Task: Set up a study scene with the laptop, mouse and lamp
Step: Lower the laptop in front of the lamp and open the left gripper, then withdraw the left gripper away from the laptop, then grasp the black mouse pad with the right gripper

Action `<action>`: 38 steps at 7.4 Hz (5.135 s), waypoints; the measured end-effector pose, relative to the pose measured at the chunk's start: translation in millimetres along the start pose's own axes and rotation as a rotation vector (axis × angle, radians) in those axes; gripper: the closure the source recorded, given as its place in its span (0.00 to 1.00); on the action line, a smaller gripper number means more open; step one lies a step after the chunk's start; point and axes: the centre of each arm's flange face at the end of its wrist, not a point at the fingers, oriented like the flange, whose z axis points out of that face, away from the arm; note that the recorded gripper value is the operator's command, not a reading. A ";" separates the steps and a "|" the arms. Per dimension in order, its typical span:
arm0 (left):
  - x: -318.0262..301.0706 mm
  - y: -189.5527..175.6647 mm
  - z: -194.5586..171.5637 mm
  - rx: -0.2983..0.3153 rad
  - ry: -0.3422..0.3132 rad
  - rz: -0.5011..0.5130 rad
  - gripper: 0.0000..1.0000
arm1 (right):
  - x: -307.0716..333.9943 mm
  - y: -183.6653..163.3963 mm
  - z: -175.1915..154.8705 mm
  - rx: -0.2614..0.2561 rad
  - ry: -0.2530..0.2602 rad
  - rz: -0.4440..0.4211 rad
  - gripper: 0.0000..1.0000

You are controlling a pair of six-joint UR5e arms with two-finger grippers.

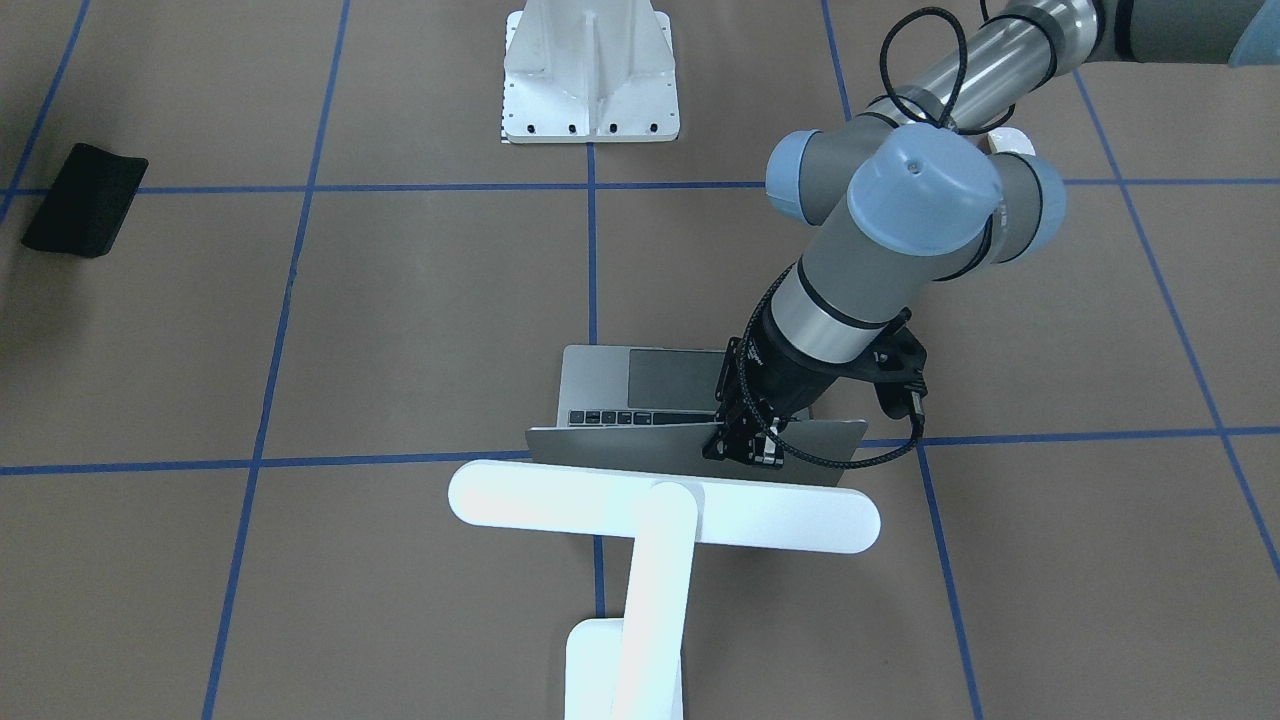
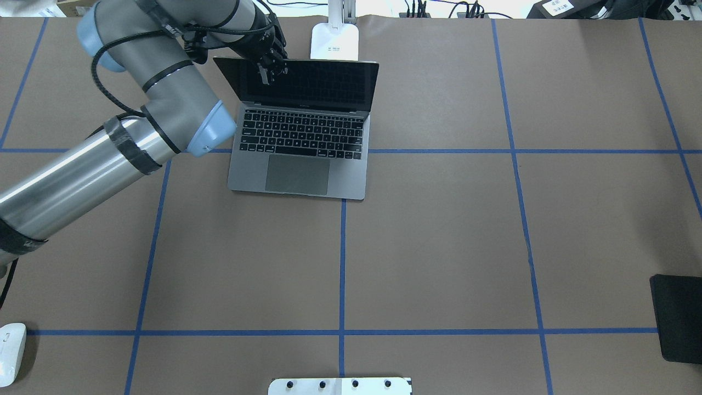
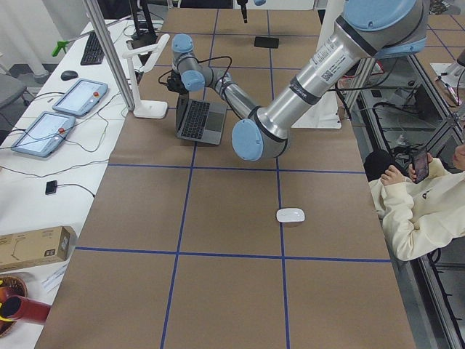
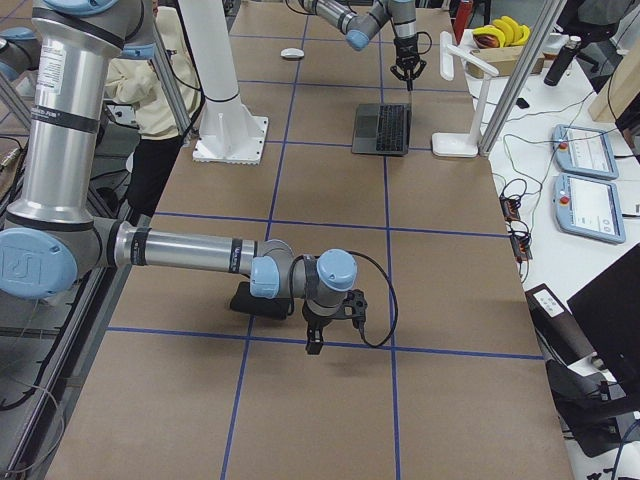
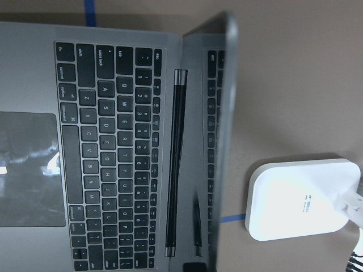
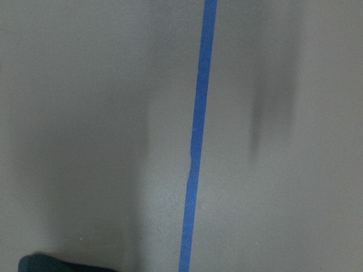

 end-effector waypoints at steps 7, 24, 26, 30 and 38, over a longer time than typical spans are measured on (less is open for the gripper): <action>15.8 6.2 40.5 -0.002 0.127 0.043 0.76 | 1.4 0.0 4.4 -0.010 0.008 0.001 0.00; -48.8 -237.2 -167.3 -0.207 -0.002 0.784 0.01 | -67.4 -5.0 46.4 -0.128 -0.089 0.117 0.00; -59.8 -247.0 -175.7 -0.221 -0.003 0.861 0.01 | -85.3 10.0 66.7 -0.199 -0.155 0.084 0.00; -65.0 -238.0 -187.0 -0.235 0.012 0.897 0.01 | -95.2 29.3 93.1 -0.284 -0.151 0.072 0.00; -72.5 -236.2 -192.9 -0.241 0.015 0.904 0.01 | -85.0 46.3 101.7 -0.300 -0.107 0.075 0.00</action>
